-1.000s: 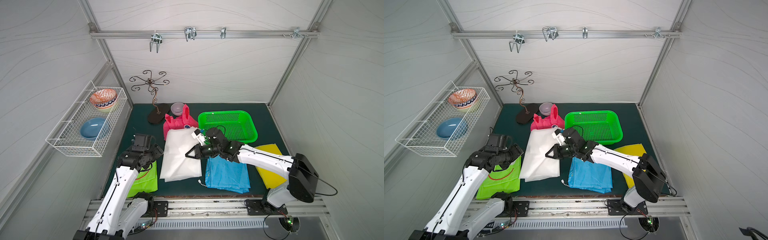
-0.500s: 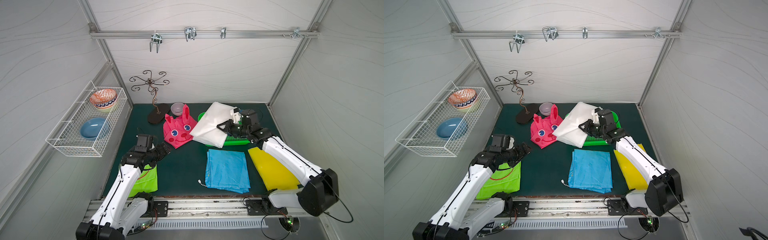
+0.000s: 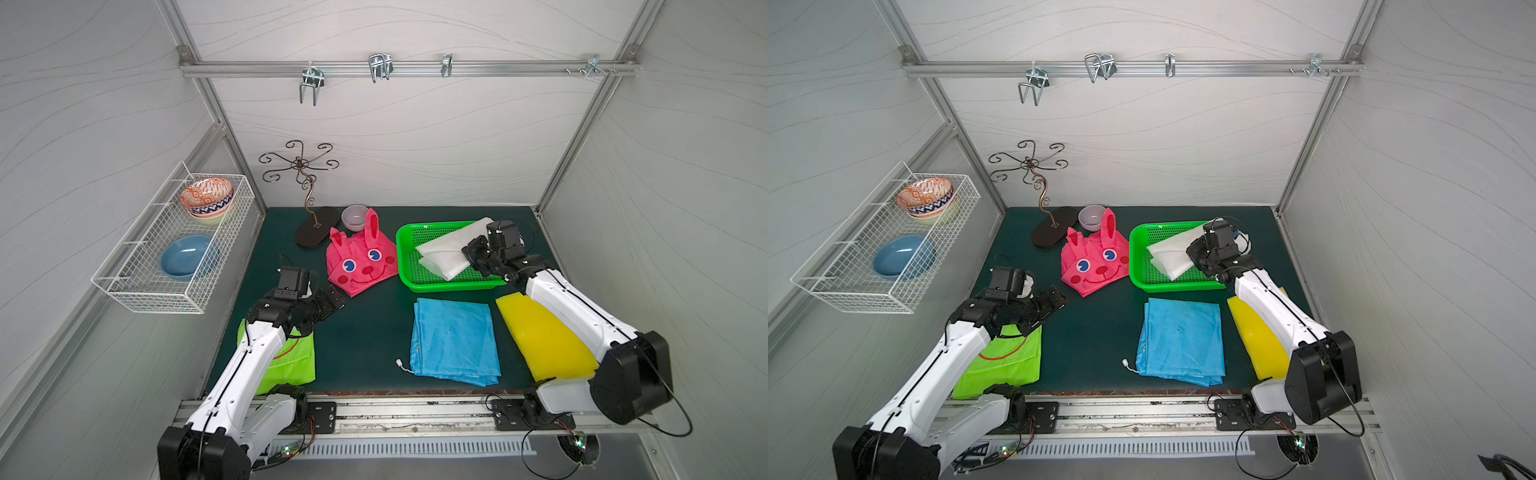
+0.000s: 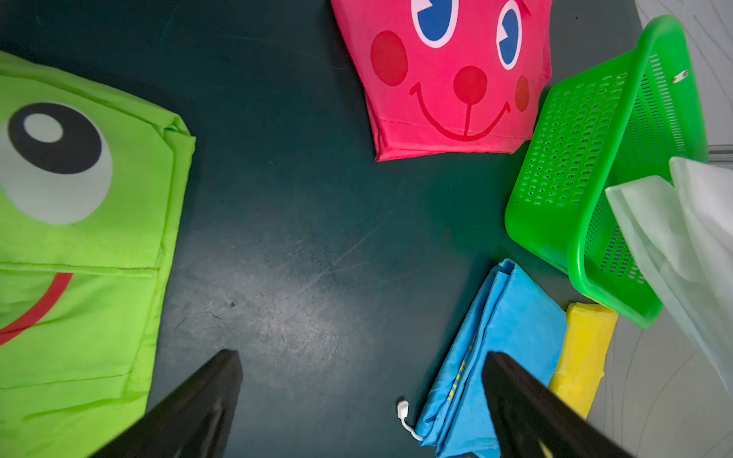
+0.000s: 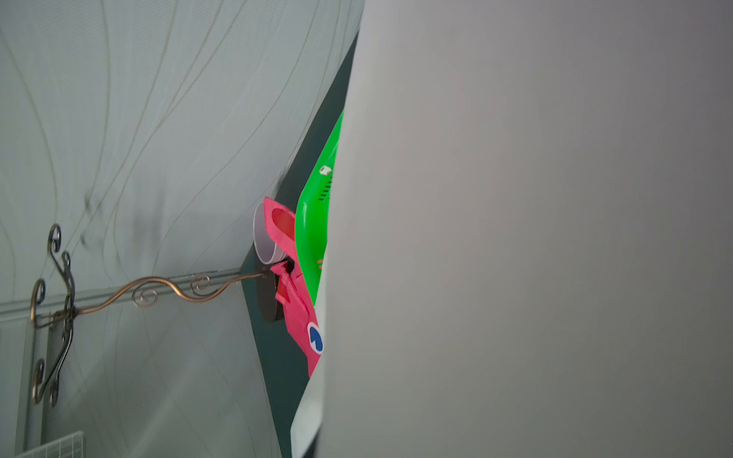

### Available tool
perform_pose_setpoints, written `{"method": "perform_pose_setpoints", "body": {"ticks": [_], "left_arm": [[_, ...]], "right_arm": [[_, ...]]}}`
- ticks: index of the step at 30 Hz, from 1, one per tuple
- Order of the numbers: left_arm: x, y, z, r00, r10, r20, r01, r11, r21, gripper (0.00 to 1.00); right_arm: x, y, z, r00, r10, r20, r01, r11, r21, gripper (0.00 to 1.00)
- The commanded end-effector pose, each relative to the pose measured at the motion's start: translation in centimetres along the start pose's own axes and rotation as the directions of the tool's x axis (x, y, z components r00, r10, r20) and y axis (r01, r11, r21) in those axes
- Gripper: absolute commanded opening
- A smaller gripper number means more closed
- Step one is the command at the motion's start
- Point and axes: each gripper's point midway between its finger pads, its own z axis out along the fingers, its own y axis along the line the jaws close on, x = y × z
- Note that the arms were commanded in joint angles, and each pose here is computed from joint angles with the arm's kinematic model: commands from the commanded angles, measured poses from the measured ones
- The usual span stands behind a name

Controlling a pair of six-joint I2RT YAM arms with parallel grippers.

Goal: Put the folded raincoat in the basket
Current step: Place the raincoat in the basket.

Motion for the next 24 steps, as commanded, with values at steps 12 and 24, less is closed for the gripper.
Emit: {"method": "perform_pose_setpoints", "body": {"ticks": [12,24], "left_arm": [[0.7,-0.1,0.0,0.999,0.039,-0.032,-0.039,0.999,0.008,0.99],[0.7,-0.4,0.6,0.997,0.045,-0.061,-0.044,0.999,0.012,0.99]], "right_arm": [[-2.5,1.0,6.8,0.964,0.212,0.161,-0.21,0.977,-0.03,0.0],[-1.6,2.4,9.5,0.975,0.13,0.183,-0.118,0.99,-0.075,0.0]]}}
